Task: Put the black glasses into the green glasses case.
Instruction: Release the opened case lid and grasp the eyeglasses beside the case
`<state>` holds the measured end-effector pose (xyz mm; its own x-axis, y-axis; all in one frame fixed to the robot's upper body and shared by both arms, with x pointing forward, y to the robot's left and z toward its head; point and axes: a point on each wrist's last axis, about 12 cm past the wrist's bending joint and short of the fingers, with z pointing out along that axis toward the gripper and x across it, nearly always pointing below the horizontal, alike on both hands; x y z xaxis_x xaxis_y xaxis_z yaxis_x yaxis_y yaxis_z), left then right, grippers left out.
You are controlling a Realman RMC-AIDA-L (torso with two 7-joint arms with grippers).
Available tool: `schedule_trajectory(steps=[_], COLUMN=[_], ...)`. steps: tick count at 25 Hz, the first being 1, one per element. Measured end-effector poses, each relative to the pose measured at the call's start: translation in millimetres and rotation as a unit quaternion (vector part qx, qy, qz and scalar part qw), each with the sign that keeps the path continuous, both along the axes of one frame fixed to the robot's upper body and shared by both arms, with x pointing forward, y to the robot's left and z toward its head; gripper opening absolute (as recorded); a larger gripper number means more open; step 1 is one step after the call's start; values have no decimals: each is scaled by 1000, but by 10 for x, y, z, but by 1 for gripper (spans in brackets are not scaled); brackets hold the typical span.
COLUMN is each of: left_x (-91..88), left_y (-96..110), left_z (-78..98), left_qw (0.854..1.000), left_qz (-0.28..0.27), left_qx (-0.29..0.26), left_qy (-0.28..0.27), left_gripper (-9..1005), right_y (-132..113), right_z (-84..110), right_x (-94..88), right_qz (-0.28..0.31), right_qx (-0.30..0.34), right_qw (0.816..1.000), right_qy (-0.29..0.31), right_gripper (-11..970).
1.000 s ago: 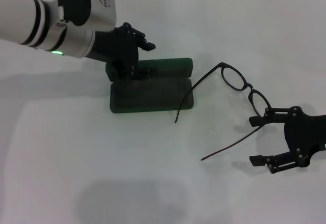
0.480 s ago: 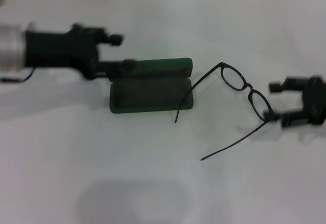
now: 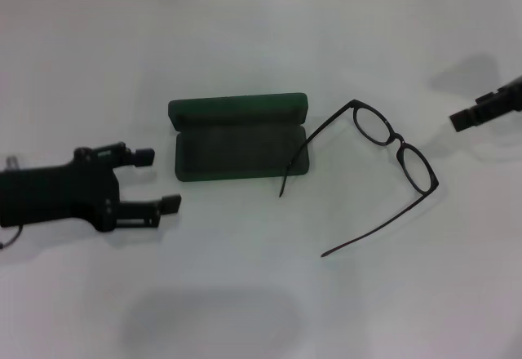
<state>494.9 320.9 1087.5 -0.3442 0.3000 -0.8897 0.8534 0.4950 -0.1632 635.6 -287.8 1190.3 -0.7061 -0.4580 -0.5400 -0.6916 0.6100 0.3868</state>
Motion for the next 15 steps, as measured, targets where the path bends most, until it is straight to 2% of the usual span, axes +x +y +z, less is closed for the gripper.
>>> schedule_trajectory(steps=[5,9,11,15], left_x=[-162,-210,-220,-224], left_y=[22,28,24,18], left_z=[-180,-214,-223,-228], left_qw=[1000,1000,1000,1000], left_qz=[-9,-12,-14,-18], left_qx=[-7,-5,-3,-2], left_qy=[4,0,1,1], left_gripper=[894,893,893,893], right_y=[580,965,1108,1239], right_z=[125,67,-2,-105], right_x=[223,253,242,199], right_qz=[0,0,1,6], right_qx=[-81,-152,-182,-195], right_qw=[996,988,983,980], right_qy=[23,31,27,26], right_gripper=[786,783,782,779])
